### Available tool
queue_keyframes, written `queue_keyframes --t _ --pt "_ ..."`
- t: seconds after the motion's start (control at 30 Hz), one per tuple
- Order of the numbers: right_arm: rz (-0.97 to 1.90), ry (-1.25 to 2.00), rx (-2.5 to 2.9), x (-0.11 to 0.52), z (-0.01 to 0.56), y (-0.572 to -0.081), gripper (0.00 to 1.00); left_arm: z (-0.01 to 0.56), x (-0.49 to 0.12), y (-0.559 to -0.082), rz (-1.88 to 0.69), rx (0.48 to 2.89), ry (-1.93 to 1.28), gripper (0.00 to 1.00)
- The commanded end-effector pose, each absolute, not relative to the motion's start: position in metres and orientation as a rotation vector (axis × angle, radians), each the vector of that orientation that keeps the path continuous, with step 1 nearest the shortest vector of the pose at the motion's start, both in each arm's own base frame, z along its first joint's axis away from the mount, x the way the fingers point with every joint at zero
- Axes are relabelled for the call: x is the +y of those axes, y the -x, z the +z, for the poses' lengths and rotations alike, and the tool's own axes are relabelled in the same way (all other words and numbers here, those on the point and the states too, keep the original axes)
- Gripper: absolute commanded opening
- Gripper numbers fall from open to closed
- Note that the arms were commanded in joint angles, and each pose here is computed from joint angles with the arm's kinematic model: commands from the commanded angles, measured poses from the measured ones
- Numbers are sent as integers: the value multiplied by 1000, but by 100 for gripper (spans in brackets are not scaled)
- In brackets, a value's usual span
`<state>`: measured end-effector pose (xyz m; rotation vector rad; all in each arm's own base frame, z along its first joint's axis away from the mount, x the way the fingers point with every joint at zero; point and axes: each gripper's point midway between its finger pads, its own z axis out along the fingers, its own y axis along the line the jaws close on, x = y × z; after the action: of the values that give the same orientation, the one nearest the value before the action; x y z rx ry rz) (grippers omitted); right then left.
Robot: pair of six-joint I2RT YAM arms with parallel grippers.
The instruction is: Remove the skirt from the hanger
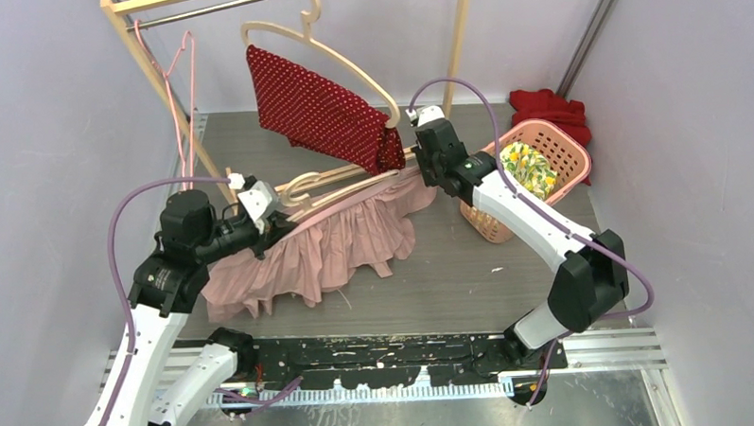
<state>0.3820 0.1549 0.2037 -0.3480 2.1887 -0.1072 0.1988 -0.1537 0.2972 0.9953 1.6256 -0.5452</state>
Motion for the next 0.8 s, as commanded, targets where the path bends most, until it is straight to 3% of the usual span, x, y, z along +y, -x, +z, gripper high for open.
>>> queue_keyframes --t 0.0,0.4,0.63,0.77 --pt "-269 156 2261 115 192 -389 2 354 -149 -207 -454 1435 -929 0" --pt "60 394 2252 259 176 -330 2 393 -145 -256 -336 1289 -769 0" --pt "-140 400 2165 228 197 -337 2 380 -146 -254 -349 1317 -790 0" --pt "-107 440 2173 227 196 -328 2 374 -145 -254 -349 1330 -784 0"
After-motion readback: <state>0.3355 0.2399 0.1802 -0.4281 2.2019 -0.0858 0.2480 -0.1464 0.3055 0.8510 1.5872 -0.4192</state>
